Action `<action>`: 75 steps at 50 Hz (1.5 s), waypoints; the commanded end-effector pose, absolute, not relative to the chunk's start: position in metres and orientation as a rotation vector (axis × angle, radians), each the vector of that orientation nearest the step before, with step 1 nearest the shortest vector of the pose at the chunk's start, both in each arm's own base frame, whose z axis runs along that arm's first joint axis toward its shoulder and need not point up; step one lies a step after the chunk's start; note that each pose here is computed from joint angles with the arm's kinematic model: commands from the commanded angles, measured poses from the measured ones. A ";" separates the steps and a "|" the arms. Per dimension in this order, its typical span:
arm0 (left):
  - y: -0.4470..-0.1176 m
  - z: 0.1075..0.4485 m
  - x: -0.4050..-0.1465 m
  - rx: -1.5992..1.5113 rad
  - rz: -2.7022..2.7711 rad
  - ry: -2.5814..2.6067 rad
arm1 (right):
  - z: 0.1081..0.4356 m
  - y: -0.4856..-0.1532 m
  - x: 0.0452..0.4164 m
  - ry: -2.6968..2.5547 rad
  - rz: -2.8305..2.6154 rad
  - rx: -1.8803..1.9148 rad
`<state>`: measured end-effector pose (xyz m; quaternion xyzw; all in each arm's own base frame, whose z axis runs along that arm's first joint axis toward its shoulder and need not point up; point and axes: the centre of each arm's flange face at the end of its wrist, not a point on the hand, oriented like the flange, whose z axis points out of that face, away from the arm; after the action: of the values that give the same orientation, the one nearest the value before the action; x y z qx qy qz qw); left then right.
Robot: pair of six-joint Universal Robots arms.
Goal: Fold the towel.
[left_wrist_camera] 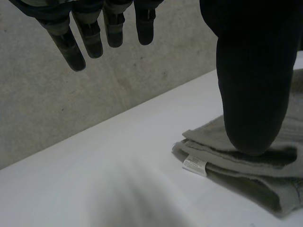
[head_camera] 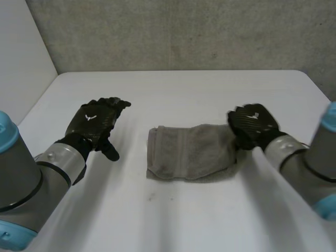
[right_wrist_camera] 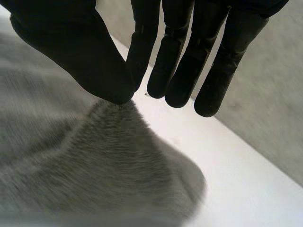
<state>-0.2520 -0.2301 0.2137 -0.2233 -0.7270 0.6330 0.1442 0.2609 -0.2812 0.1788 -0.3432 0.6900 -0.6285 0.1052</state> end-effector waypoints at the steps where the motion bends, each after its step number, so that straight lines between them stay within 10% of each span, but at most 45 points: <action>1: -0.226 0.219 -0.248 -0.585 1.790 -2.110 | 0.168 -0.266 0.277 2.071 -1.716 -0.915; 19: -0.220 0.208 -0.249 -0.600 1.746 -2.139 | 0.131 -0.275 0.188 2.399 -1.578 -0.822; 45: -0.219 0.208 -0.248 -0.599 1.749 -2.136 | 0.139 -0.295 0.183 2.329 -1.726 -0.838; 62: -0.222 0.213 -0.245 -0.586 1.767 -2.137 | 0.189 -0.221 0.363 1.776 -1.723 -1.237; 75: -0.232 0.225 -0.253 -0.576 1.809 -2.078 | 0.147 -0.188 0.386 1.856 -1.524 -1.315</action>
<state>-0.2466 -0.2242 0.2154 -0.2040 -0.7408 0.6209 0.1552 0.3900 -0.1903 0.1532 -0.4859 0.6393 -0.5592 0.2062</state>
